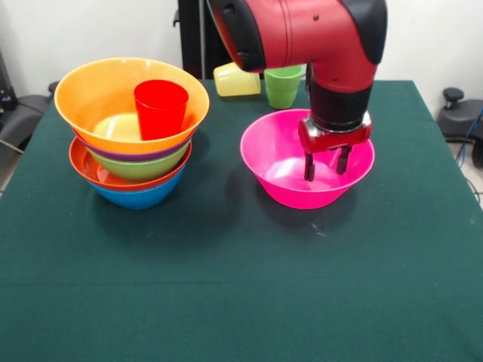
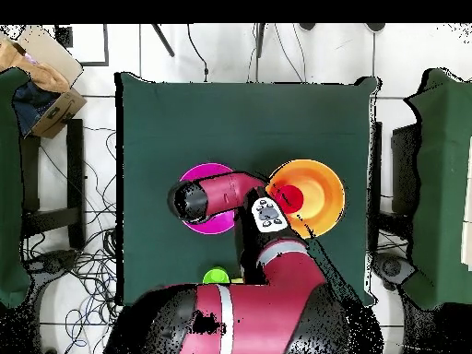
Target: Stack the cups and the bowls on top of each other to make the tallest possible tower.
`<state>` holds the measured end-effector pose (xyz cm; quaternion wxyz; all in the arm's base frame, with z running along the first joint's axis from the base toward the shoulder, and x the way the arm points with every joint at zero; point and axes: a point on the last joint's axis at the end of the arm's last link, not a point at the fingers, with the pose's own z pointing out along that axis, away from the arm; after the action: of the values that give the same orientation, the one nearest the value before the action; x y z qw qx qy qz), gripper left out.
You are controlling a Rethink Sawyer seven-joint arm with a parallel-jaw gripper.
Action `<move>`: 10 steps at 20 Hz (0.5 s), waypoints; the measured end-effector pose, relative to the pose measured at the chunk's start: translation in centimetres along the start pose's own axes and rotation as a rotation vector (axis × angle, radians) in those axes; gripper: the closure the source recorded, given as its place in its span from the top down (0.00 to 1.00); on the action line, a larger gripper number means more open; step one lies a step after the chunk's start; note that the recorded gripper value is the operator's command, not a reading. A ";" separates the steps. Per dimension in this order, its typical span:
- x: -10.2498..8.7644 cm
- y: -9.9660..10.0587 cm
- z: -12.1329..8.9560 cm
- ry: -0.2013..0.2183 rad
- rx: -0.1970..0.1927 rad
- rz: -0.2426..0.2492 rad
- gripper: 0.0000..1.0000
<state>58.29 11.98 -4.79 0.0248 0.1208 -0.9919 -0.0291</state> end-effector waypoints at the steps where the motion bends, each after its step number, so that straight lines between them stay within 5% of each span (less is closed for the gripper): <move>1: 0.4 0.1 0.4 0.012 0.000 0.000 1.00; 8: 1.6 0.7 0.6 0.123 -0.015 0.020 1.00; 10: 2.2 1.1 0.1 0.193 -0.024 0.031 1.00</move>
<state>55.93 12.51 -4.77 0.1220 0.1072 -0.9863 -0.0289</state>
